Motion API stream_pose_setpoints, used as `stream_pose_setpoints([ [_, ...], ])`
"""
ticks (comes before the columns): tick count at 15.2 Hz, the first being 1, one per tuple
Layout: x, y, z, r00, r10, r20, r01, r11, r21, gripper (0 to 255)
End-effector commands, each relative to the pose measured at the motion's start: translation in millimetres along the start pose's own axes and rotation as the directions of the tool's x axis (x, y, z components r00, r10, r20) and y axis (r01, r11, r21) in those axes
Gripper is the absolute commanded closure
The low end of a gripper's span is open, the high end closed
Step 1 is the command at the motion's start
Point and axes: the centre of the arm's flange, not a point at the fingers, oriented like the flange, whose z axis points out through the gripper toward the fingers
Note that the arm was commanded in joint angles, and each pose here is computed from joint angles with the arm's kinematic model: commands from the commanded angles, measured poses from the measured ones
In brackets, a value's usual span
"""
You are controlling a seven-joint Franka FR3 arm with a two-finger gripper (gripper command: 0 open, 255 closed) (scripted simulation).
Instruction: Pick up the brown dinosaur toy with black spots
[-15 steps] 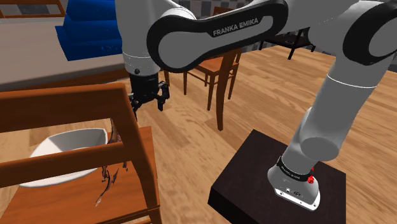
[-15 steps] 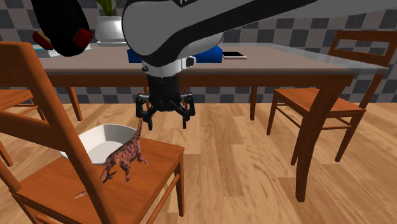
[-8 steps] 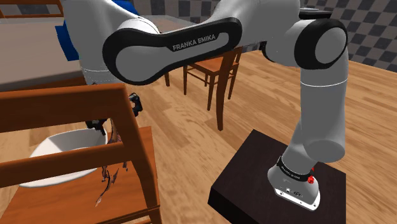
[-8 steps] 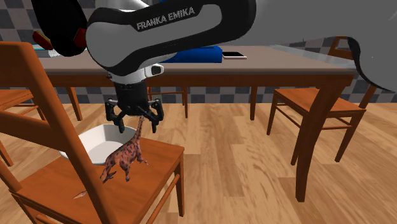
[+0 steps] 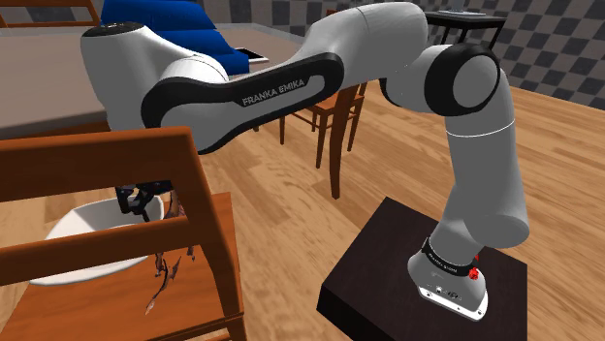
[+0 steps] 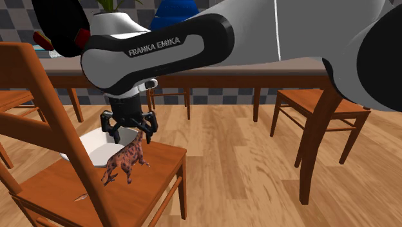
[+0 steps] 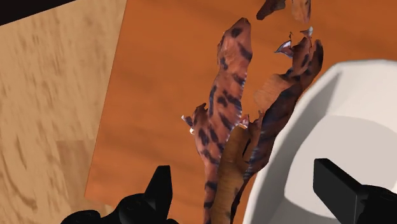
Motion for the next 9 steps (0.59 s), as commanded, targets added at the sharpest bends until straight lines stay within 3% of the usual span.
stream_pose_setpoints([
  [1, -1.0, 0.0, 12.6, 1.0, 0.0, 0.0, 0.0, 1.0, 0.001, 0],
  [3, -1.0, 0.0, 12.6, 1.0, 0.0, 0.0, 0.0, 1.0, 0.001, 0],
  [4, -1.4, -0.3, 13.1, 1.0, 0.0, 0.0, 0.0, 1.0, 0.001, 255],
  [9, -1.7, -0.5, 13.2, 1.0, 0.0, 0.0, 0.0, 1.0, 0.001, 255],
])
